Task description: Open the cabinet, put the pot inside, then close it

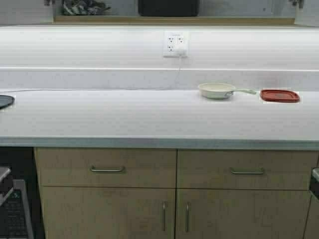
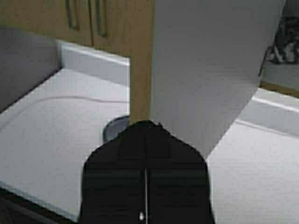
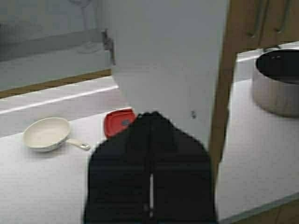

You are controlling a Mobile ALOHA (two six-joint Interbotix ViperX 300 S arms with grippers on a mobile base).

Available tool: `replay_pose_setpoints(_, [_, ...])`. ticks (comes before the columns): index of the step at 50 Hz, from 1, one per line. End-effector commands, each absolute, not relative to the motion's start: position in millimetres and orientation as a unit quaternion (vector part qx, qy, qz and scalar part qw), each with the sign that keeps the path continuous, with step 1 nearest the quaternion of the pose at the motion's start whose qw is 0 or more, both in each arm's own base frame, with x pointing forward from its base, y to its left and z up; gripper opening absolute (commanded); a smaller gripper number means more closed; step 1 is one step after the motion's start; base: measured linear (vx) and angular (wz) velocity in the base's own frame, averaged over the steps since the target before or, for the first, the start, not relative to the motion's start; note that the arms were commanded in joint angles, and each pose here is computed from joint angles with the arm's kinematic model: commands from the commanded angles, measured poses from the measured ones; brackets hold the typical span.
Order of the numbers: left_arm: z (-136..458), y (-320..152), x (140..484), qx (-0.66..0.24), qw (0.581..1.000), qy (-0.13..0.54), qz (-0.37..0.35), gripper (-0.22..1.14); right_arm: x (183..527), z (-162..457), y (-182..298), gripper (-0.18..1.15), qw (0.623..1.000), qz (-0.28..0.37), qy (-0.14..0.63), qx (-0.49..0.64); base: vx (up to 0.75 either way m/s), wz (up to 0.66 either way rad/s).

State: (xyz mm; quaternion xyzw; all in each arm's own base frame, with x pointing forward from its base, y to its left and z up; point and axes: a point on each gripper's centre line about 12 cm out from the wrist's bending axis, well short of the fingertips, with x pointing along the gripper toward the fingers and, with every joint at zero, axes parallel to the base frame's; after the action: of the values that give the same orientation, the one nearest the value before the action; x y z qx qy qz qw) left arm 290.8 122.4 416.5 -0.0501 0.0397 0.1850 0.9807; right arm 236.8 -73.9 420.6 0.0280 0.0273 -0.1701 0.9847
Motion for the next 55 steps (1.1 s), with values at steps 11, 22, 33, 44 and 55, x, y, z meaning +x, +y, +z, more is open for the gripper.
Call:
replay_pose_setpoints(11, [462,172,292,-0.042,0.968,-0.008,0.249,0.04,260,449,-118,0.07,0.972,-0.232,0.013,0.024,-0.05,-0.03])
replay_pose_setpoints(22, [471,198,339,-0.06,0.969,0.008,0.238,0.04,308,458,-143,0.07,0.97,-0.238,0.025,0.026,-0.04,-0.02])
replay_pose_setpoints(33, [462,212,365,-0.075,0.969,0.022,0.233,0.04,341,469,-179,0.07,0.964,-0.263,0.02,0.026,-0.01,-0.01])
replay_pose_setpoints(44, [451,200,384,-0.089,0.973,0.031,0.21,0.04,370,471,-193,0.07,0.964,-0.263,0.019,0.024,0.0,0.0])
replay_pose_setpoints(55, [443,171,409,-0.088,0.981,0.037,0.172,0.04,384,468,-187,0.07,0.968,-0.25,0.022,0.027,0.0,0.0])
